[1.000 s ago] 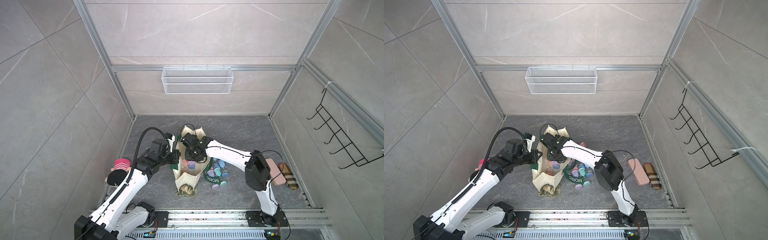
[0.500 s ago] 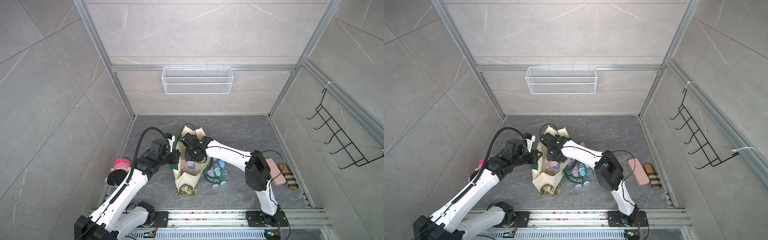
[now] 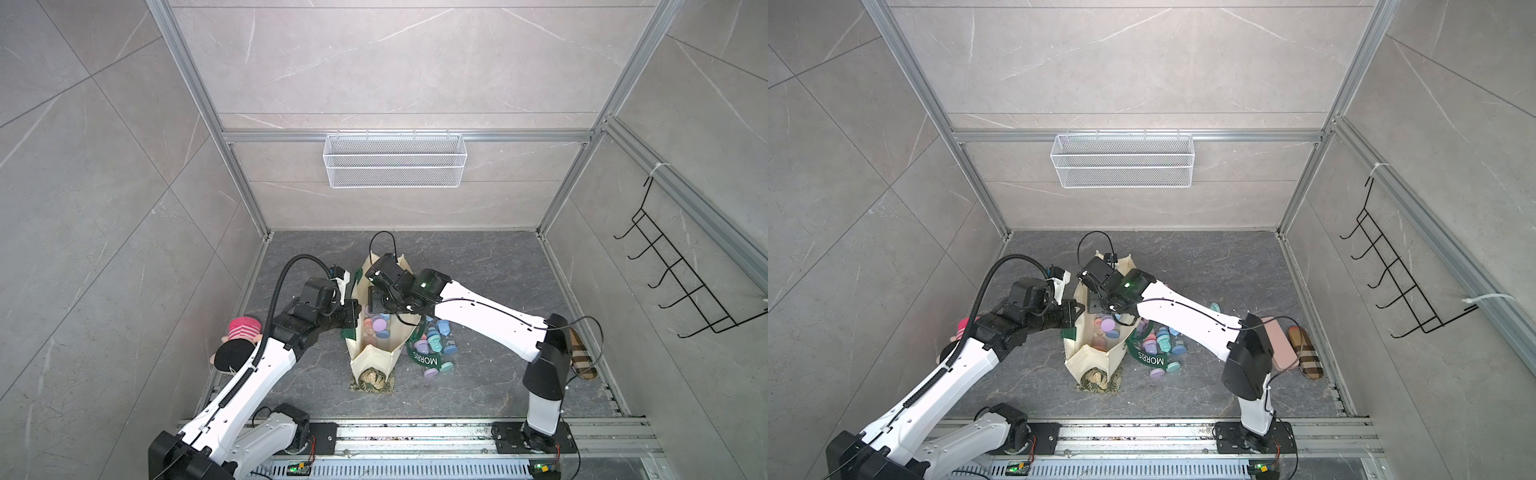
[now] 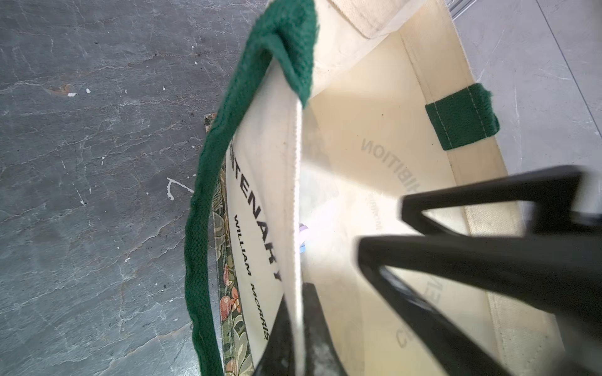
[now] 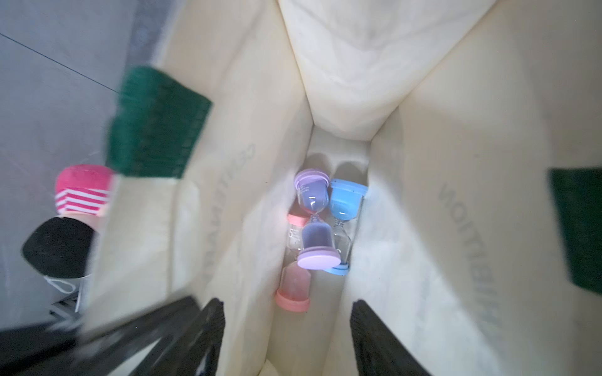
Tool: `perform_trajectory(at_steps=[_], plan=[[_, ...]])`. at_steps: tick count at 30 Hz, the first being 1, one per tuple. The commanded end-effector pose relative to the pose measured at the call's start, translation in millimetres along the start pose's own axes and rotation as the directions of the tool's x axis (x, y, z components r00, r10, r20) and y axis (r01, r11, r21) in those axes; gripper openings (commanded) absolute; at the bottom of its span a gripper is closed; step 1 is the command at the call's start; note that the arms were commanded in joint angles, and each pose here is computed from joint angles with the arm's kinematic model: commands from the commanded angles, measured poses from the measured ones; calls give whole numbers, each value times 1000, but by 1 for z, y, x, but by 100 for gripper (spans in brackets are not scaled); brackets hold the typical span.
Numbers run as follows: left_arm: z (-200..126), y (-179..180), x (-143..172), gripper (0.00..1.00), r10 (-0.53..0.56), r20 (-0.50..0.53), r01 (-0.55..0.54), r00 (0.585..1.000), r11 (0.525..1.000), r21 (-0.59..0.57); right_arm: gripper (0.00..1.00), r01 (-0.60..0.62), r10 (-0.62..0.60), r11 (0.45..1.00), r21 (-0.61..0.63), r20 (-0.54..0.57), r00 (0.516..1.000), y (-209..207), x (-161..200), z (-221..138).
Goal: Put the hourglass into the canvas bag
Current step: Place the hourglass in the canvas bag, then pick up the hourglass from the center of the board.
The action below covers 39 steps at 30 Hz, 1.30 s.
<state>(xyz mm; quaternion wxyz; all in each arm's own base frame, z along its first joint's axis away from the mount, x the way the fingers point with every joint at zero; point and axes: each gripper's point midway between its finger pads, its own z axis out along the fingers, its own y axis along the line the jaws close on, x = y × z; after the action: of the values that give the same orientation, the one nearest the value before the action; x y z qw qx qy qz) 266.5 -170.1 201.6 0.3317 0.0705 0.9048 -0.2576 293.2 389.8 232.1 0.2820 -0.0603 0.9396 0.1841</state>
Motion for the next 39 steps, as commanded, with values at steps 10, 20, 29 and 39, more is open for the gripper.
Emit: perform_trajectory(at_steps=[10,20,29,39], plan=[[-6,-10,-9,0,23,35,-25,999,999,36,67,-59,3,983,172,308,951,-79,-41,-111],[-6,-10,-9,0,25,35,-26,999,999,33,67,-314,224,869,383,263,938,-192,-14,-91],[-7,-11,-9,0,24,36,-26,999,999,37,68,-412,396,769,489,141,907,-256,24,-39],[-9,-12,-9,0,27,42,-29,999,999,43,67,-433,475,710,556,76,877,-294,38,12]])
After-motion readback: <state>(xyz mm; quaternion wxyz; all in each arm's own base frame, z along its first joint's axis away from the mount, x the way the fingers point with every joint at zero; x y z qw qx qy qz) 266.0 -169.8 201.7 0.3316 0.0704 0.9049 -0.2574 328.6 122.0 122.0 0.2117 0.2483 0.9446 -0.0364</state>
